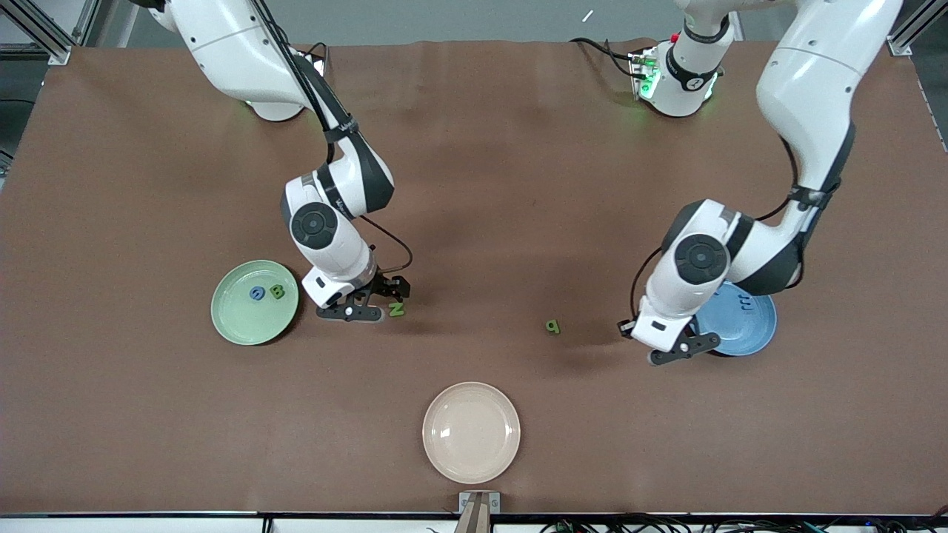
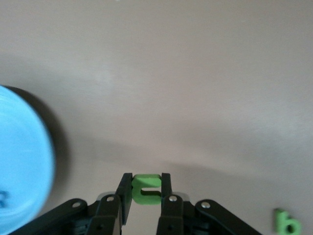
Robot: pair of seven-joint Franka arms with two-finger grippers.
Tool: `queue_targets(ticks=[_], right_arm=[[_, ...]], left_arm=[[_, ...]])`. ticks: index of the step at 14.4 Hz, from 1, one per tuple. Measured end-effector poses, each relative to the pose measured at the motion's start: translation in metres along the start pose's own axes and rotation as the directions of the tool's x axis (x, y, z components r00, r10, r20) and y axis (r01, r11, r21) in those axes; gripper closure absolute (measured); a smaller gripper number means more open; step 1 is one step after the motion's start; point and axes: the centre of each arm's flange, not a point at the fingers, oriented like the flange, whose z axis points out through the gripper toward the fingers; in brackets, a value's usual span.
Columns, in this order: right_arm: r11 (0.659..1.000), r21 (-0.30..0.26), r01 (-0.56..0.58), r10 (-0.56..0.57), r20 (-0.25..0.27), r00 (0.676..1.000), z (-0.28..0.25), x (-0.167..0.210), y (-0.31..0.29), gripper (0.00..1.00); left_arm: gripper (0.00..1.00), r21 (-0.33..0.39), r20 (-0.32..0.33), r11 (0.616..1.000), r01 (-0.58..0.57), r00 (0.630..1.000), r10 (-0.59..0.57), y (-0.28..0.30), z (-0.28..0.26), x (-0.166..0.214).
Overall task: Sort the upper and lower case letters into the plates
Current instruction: 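Carry the c to the blue plate while the right gripper reaches green Z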
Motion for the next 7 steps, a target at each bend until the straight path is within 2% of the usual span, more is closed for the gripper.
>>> queue_targets(ticks=[2,3,6,7], right_arm=[[1.0,-0.004,0.011,-0.011,-0.001,1.0,0.012,0.001,-0.004,0.06],[1.0,-0.005,0.018,-0.018,0.001,1.0,0.017,0.0,-0.008,0.11],[1.0,-0.005,0.029,-0.029,-0.006,1.0,0.027,-0.002,-0.017,0.15],[1.0,-0.005,0.026,-0.026,-0.007,1.0,0.03,-0.003,-0.018,0.2]], left_arm=[[0.73,0.006,0.03,0.999,-0.044,0.999,0.044,-0.031,-0.003,0.006],[0.73,0.006,0.043,0.998,-0.065,0.997,0.065,-0.046,-0.003,0.007],[0.73,0.017,0.086,0.993,-0.116,0.99,0.115,-0.09,0.01,0.006],[0.73,0.019,0.102,0.991,-0.135,0.986,0.132,-0.101,0.017,0.005]])
